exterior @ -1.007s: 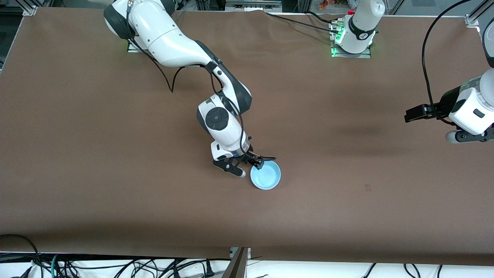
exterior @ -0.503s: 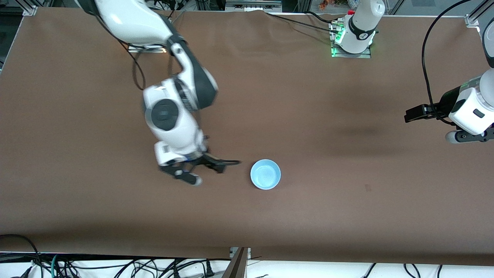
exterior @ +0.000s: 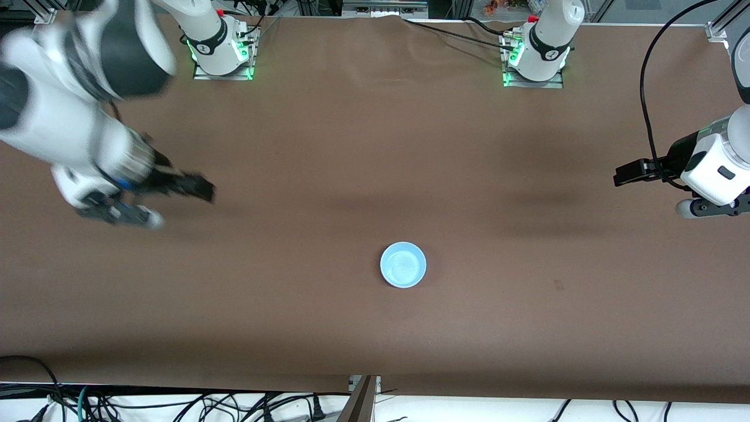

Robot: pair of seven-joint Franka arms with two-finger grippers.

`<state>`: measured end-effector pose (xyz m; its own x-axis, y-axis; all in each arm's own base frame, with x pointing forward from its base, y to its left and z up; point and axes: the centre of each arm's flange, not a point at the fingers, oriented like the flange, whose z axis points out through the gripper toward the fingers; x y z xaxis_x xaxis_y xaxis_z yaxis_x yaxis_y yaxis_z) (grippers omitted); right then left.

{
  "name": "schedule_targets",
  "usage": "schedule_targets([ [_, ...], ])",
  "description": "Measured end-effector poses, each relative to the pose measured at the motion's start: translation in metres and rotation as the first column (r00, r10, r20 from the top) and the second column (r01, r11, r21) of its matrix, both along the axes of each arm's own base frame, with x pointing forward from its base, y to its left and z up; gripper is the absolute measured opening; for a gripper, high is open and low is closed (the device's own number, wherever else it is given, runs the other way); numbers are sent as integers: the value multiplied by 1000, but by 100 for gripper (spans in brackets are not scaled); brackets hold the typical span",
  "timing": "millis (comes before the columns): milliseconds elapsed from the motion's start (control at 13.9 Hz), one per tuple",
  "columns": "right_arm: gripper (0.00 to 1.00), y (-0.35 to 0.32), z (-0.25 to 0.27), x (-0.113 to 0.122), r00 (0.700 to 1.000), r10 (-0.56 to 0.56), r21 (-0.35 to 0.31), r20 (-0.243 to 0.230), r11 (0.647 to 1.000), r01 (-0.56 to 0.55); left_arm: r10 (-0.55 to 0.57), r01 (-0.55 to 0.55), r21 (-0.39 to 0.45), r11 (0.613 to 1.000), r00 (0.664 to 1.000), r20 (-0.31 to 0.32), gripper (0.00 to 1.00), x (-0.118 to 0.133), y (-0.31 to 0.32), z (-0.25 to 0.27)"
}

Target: Stack pink and blue bowls on white bowl

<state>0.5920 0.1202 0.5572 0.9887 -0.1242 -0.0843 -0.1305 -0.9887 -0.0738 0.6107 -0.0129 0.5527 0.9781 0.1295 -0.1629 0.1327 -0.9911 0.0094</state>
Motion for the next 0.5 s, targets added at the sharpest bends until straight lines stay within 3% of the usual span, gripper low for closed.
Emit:
schedule_targets([
  [216,100,-53,21,-38,997,74,31,2,997,-74,-1,1,0,1000,1000,0,100,0,-1,0],
  [503,100,-60,18,-42,990,139,-20,-29,990,-140,-2,2,0,1000,1000,0,100,0,-1,0],
])
